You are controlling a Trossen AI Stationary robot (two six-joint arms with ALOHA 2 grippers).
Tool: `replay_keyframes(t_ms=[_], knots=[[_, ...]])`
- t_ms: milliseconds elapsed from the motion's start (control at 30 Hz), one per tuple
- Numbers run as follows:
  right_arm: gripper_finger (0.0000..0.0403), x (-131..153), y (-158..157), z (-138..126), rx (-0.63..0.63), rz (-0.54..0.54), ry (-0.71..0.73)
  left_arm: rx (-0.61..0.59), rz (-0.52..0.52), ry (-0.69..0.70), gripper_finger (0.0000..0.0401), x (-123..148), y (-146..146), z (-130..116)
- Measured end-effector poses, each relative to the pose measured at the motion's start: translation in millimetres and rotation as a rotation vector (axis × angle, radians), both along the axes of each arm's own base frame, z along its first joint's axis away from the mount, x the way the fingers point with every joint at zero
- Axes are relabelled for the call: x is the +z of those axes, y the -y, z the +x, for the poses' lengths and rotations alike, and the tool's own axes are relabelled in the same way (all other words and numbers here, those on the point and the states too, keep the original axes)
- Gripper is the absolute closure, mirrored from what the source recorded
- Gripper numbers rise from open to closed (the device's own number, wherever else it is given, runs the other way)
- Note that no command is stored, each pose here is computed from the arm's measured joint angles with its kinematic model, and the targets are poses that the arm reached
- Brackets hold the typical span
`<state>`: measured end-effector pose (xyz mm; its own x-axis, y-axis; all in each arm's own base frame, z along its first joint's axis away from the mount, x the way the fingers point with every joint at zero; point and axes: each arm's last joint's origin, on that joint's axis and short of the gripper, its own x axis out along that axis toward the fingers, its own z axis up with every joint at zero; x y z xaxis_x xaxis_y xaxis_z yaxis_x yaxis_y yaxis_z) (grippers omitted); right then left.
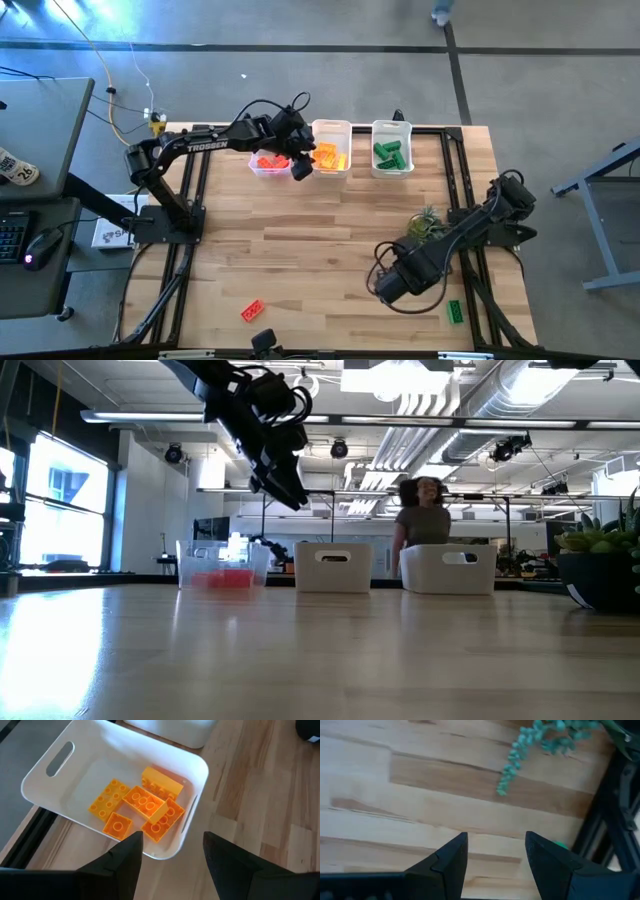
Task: Sort & place blocks by color
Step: Put the green game piece into the right white bin
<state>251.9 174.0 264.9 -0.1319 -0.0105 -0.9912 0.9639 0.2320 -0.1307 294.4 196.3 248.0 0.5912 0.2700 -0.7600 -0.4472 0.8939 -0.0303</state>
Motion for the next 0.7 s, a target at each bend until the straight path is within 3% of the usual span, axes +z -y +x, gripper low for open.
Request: replay_keyframes(t_ms=[500,700], knots=[[0.0217,9,6,-17,0.090,-0.037,-0.100,0.048,-0.046,-0.012,0.0206,3,18,4],[0.0217,26,12,-27,0.150,-0.082,0.003,0.112,-0.049,-0.084,0.0206,12,31,-7]])
